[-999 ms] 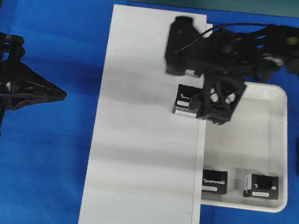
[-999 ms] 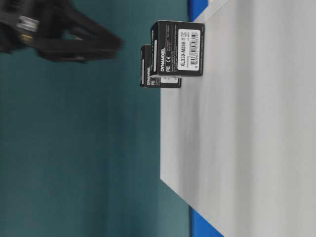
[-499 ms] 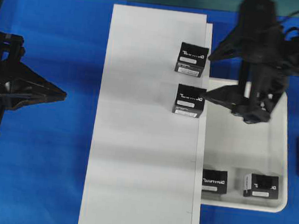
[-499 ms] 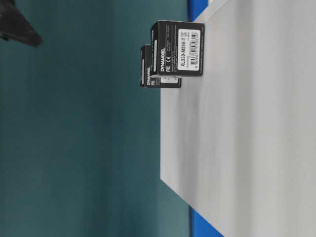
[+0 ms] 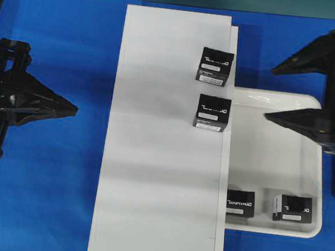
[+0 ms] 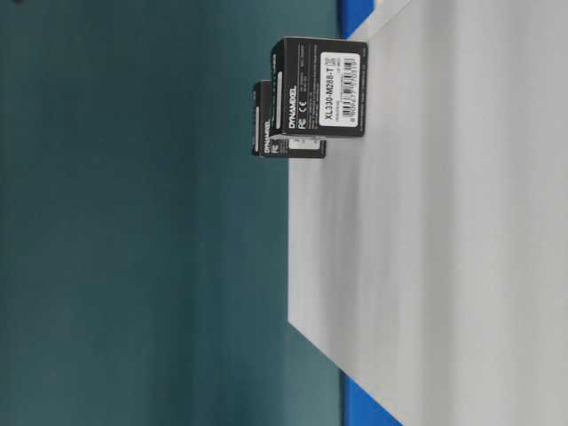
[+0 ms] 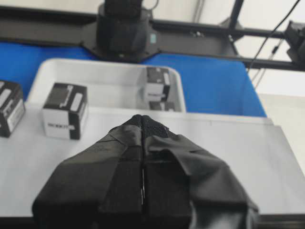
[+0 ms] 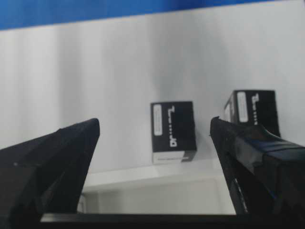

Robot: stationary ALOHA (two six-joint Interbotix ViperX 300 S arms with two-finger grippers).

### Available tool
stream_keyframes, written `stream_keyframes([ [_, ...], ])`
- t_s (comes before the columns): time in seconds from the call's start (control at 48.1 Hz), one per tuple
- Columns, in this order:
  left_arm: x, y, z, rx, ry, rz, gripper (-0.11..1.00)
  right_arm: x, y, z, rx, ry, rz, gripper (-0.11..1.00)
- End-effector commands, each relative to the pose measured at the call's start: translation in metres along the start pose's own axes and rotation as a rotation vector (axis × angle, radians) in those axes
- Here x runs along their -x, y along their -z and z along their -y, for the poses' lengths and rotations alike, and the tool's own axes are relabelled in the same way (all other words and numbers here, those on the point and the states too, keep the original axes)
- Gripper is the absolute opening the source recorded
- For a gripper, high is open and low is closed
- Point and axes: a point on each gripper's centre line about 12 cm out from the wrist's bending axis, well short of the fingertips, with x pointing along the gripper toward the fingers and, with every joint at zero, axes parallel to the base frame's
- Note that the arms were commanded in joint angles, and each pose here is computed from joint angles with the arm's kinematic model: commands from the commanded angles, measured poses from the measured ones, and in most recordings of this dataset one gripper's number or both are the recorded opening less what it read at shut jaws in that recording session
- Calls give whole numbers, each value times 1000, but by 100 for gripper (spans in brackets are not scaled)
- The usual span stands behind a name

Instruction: Place the box from the white plastic tray onto the white base.

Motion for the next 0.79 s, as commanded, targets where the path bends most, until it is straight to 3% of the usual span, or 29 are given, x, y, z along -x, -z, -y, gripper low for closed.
stream_keyframes([
  [0.0, -2, -11, -1, -2, -5, 27, -7, 13, 1, -1, -2, -4, 49, 98],
  [0.375, -2, -8, -4, -4, -18, 22, -7, 49, 43, -3, -4, -2, 135, 98],
  [0.541, -1, -8, -3, -2, -11, 24, -7, 62, 53, -3, -3, -3, 224, 98],
  [0.77, -1, -12, -2, 1, -10, 38, -7, 63, 68, -12, -7, -61, 269, 98],
])
